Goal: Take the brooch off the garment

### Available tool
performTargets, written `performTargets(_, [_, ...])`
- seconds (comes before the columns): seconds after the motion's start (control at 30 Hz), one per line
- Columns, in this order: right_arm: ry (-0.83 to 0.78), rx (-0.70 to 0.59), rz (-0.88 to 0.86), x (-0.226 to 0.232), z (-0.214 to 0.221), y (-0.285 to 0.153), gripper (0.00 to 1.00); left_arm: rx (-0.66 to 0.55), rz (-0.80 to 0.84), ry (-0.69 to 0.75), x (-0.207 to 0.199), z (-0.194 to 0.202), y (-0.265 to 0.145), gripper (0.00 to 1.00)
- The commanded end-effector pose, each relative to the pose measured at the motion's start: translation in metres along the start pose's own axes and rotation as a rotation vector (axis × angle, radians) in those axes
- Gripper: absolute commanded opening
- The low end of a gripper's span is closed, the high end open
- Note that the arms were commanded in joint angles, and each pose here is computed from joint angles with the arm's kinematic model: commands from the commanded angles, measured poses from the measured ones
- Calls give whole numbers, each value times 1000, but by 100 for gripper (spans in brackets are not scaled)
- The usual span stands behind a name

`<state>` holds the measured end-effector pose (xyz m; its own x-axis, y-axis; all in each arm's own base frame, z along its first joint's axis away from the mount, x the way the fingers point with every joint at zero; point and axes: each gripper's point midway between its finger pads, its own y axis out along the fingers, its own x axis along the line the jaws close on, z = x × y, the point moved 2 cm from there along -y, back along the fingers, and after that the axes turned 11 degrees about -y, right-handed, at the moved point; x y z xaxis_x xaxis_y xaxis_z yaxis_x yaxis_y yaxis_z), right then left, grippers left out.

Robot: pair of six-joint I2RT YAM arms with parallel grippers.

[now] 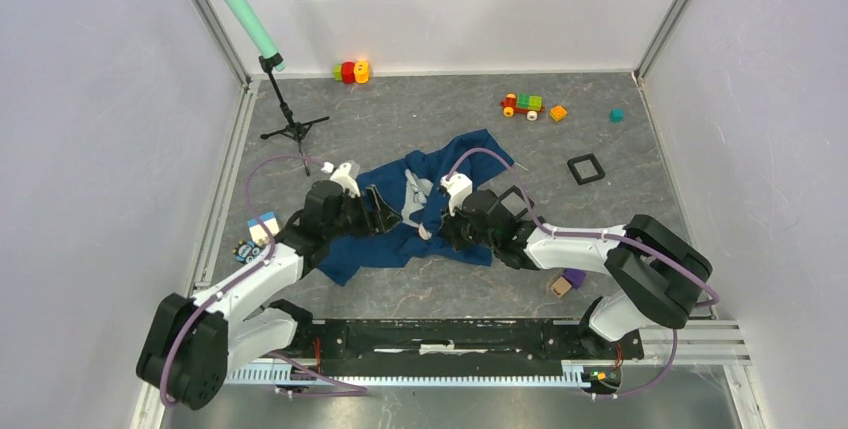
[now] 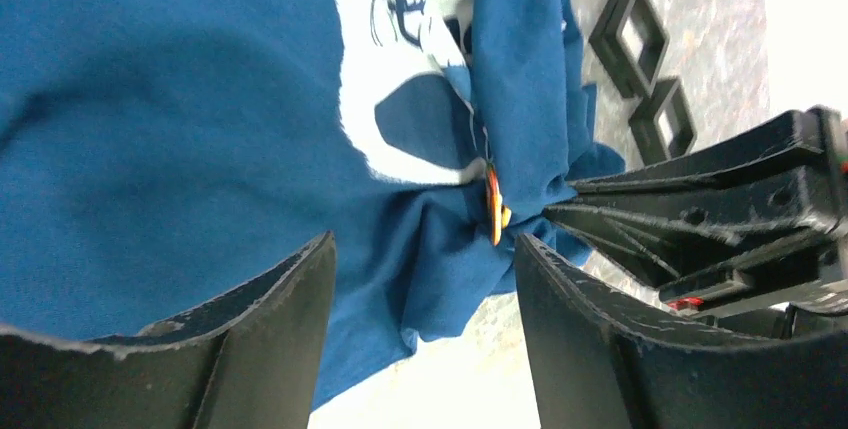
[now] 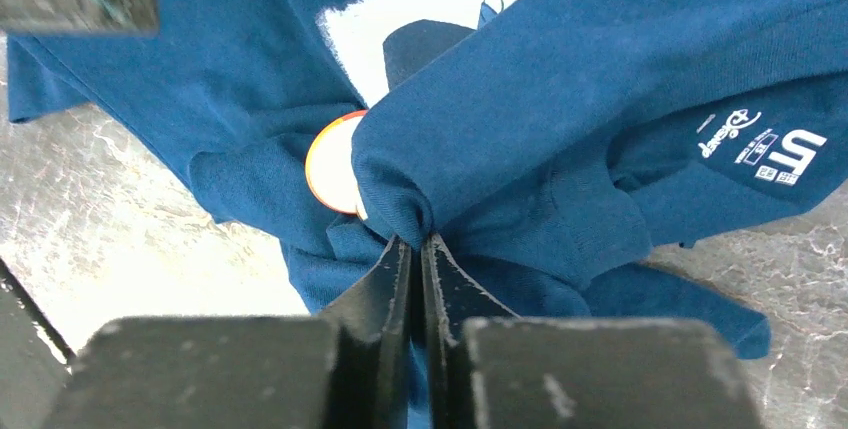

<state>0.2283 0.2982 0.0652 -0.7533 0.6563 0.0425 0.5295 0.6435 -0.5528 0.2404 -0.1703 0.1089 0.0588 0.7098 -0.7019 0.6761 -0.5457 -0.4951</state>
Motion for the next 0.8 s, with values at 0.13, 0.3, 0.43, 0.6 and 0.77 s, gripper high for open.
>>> performTargets(0.13, [19,-97,-3,1,-21,-5,0,149,146,134,-45,13,14,66])
performTargets(0.3, [27,-111,-13,3,-25,-7,0,232,112,196,-50,30,26,56])
performTargets(0.43, [36,-124,-14,3,-29,-9,0,245,80,188,-42,36,33,50])
performTargets(0.6, [36,-133,-14,3,-32,-11,0,253,59,173,-37,38,39,40])
performTargets(0.77, [39,-139,-15,3,-33,-12,0,275,66,157,-38,41,44,33])
